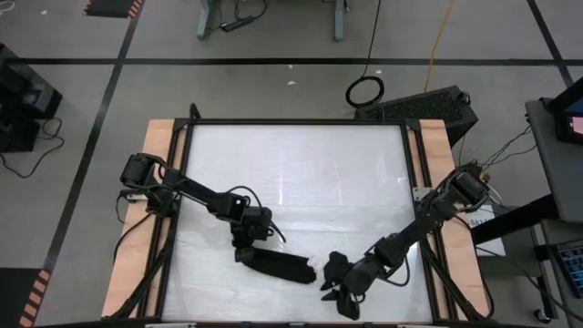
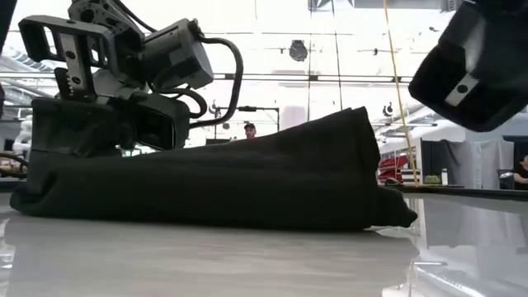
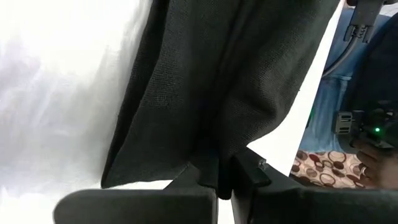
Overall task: Roll napkin
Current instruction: Roll the black napkin
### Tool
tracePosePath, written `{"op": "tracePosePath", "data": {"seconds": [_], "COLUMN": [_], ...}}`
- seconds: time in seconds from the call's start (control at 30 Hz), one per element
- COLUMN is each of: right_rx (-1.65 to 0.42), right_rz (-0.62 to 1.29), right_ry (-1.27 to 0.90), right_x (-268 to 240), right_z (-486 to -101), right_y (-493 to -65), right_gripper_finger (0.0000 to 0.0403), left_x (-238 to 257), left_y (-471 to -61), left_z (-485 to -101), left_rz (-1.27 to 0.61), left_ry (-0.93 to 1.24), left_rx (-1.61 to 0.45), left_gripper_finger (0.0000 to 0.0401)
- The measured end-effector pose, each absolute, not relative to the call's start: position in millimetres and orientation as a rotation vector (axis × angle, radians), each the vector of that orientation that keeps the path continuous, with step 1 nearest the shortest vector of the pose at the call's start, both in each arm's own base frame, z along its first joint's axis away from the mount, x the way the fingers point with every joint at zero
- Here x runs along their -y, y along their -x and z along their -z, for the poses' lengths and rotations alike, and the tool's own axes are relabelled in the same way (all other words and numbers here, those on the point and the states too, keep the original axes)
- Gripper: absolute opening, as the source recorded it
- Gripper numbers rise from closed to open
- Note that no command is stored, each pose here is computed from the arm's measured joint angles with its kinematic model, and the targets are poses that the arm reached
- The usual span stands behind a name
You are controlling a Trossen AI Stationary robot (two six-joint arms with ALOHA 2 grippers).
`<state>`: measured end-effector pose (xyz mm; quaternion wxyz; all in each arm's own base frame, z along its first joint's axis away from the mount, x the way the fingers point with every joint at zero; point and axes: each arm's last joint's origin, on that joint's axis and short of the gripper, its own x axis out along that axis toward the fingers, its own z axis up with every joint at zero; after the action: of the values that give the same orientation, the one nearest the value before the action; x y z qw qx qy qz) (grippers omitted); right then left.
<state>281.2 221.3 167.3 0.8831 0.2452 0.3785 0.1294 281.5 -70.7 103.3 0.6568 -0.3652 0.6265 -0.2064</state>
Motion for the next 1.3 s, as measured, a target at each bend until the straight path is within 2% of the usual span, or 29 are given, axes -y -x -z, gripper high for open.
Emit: {"op": "tracePosePath", "data": {"seconds": [0.17, 0.4, 0.7, 0.93, 1.3], "right_rx": [-0.724, -0.617, -0.586, -0.637, -0.724], "right_rz": [-0.355, -0.342, -0.362, -0.403, -0.308], "right_ry": [-0.322, -0.158, -0.093, -0.073, -0.032], "right_x": [-224.1, -203.9, -182.0, -179.3, -157.9], "right_z": [-168.5, -172.6, -173.6, -159.2, -144.3], "right_y": [-281.2, -299.6, -315.2, -319.5, -326.8], "right_gripper_finger": [0.0124, 0.0125, 0.0125, 0.0125, 0.0125], "left_x": [65.6, 59.6, 51.3, 44.7, 39.7], "left_y": [-283.2, -284.6, -285.9, -286.7, -287.0], "left_z": [-103.4, -103.6, -104.0, -104.7, -105.3], "left_rz": [0.467, 0.473, 0.486, 0.511, 0.532], "left_ry": [0.847, 0.873, 0.905, 0.927, 0.962], "left_rx": [-1.409, -1.400, -1.387, -1.373, -1.370], "left_gripper_finger": [0.0012, 0.0012, 0.0012, 0.0012, 0.0012]}}
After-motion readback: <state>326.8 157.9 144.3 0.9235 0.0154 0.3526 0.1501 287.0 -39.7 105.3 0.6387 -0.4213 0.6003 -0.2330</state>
